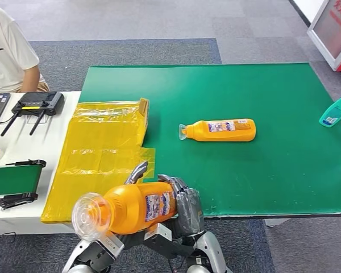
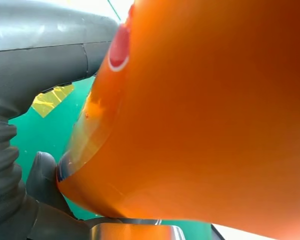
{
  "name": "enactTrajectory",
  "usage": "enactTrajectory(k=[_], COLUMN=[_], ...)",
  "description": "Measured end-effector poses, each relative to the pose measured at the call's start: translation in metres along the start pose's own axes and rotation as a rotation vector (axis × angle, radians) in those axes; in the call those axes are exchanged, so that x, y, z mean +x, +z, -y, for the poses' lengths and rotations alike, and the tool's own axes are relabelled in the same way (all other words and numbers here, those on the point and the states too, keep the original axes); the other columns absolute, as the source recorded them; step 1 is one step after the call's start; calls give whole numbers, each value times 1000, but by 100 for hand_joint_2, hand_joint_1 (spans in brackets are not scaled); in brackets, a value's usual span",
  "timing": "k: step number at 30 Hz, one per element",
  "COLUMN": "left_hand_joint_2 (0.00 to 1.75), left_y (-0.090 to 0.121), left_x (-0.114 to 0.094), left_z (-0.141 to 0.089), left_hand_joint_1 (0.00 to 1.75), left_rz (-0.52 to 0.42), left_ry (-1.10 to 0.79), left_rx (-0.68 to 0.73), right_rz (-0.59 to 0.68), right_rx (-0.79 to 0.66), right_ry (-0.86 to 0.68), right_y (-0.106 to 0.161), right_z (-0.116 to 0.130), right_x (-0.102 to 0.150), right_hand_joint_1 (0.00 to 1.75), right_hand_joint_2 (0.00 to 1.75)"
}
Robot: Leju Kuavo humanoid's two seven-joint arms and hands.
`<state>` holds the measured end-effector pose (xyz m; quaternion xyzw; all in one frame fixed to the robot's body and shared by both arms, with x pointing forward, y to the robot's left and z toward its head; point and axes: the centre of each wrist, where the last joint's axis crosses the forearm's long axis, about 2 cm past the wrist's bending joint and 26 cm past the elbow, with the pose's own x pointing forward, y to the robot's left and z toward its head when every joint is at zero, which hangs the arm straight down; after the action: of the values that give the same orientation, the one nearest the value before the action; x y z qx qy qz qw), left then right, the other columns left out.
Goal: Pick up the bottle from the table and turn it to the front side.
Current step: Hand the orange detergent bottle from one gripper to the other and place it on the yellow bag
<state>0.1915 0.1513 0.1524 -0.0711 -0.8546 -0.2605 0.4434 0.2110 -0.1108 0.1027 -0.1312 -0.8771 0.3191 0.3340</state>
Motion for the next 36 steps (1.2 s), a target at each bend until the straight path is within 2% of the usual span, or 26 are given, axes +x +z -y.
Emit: enactTrajectory(k=[14,17,18,22,23,26,34,35,36], left_hand_joint_2=[175,175,175,175,175,175,175,175,175], left_y=[-2,-2,-2,-3,-3,-2,-1,-1,-1], left_x=[0,0,0,0,-1,-1,-3,-4,-4], left_z=[-1,-2,-2,-2,-2,-3,-5,-5,-5], left_hand_joint_1=[0,5,17,150,163,175,175,175,175], left_rz=[7,9,10,14,13,10,5,4,3], left_ry=[17,19,19,21,20,17,6,4,3], left_rx=[1,0,0,-1,-2,-1,13,14,15], right_rz=[-14,-16,-18,-36,-42,-53,-57,-58,-59], right_rx=[15,16,17,33,38,53,77,78,81], right_ry=[-25,-30,-33,-67,-79,-103,-119,-120,-122], right_y=[0,-1,-1,-1,0,1,2,2,2], right_z=[-5,-5,-5,-7,-8,-11,-17,-17,-18], right_x=[-1,-1,-1,-1,-2,-3,-5,-5,-5], right_hand_joint_1=[175,175,175,175,175,175,175,145,101], right_hand_joint_2=[175,175,175,175,175,175,175,175,175])
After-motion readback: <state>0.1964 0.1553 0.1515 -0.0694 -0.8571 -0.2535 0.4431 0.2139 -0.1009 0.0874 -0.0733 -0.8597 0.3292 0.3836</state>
